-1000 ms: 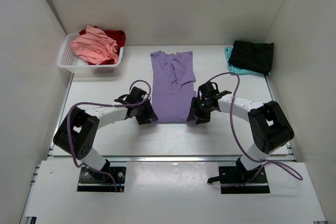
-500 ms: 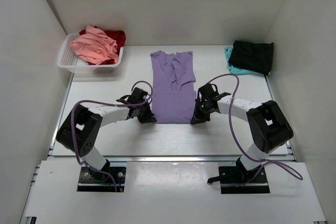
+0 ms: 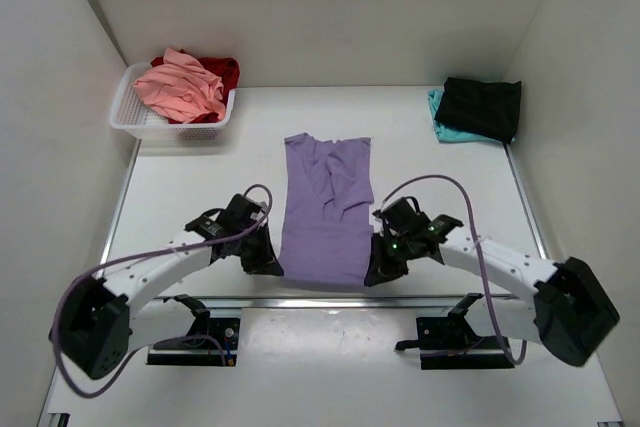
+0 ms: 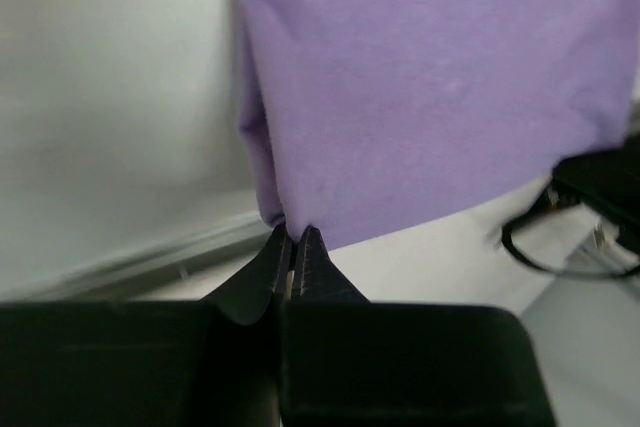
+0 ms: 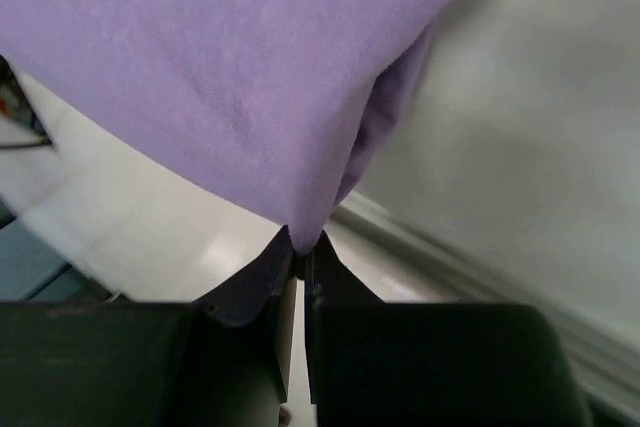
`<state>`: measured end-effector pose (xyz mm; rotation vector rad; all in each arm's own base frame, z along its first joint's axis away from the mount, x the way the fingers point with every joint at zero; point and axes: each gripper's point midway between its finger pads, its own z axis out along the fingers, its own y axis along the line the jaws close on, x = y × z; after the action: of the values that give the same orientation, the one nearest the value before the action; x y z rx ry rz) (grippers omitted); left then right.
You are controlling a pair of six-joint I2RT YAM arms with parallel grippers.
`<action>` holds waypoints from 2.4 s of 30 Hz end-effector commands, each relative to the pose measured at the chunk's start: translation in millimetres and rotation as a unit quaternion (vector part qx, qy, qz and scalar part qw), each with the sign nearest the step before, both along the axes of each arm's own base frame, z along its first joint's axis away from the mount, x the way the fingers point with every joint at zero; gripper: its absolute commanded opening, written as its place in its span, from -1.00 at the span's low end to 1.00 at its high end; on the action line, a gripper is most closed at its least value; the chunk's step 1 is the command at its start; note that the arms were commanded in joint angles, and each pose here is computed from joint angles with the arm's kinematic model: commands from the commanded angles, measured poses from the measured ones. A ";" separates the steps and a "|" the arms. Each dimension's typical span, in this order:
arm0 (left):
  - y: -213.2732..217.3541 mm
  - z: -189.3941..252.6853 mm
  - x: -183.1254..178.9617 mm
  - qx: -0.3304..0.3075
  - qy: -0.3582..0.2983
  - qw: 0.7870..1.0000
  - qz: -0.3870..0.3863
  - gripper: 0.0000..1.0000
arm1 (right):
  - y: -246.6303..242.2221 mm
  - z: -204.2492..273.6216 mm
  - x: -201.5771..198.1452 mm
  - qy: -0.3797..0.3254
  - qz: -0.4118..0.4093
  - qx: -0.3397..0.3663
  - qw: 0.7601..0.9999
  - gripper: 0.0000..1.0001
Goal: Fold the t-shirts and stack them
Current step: Grab one side of the 2/3 rectangular tshirt with both arms, then fold the long partially folded tshirt into a neat square, then put the neatly folded tshirt into the corner of the board with the right arm
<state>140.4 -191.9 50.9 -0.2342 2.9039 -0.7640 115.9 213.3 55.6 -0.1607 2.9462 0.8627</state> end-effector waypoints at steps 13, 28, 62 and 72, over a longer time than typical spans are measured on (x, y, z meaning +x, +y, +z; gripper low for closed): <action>-17.1 79.8 38.6 -0.038 -0.007 0.999 -0.012 -1.00 | -34.9 73.7 47.7 -0.015 -0.040 0.012 0.999 -1.00; -20.3 124.4 313.2 -0.078 -0.137 0.978 0.137 -0.61 | -29.9 107.5 326.2 -0.146 -0.113 0.023 0.983 -0.97; -23.8 -8.9 272.2 -0.068 -0.049 0.986 0.146 -0.17 | 23.4 -25.6 301.5 -0.078 -0.070 0.030 0.994 0.54; -19.0 -2.8 264.8 -0.074 -0.052 0.985 0.145 -0.17 | 20.6 -41.8 304.2 -0.041 -0.074 0.043 0.995 -0.99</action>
<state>406.5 -218.3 28.0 -0.6353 2.6743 -0.9104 417.8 250.6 27.0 0.0123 2.7602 1.0323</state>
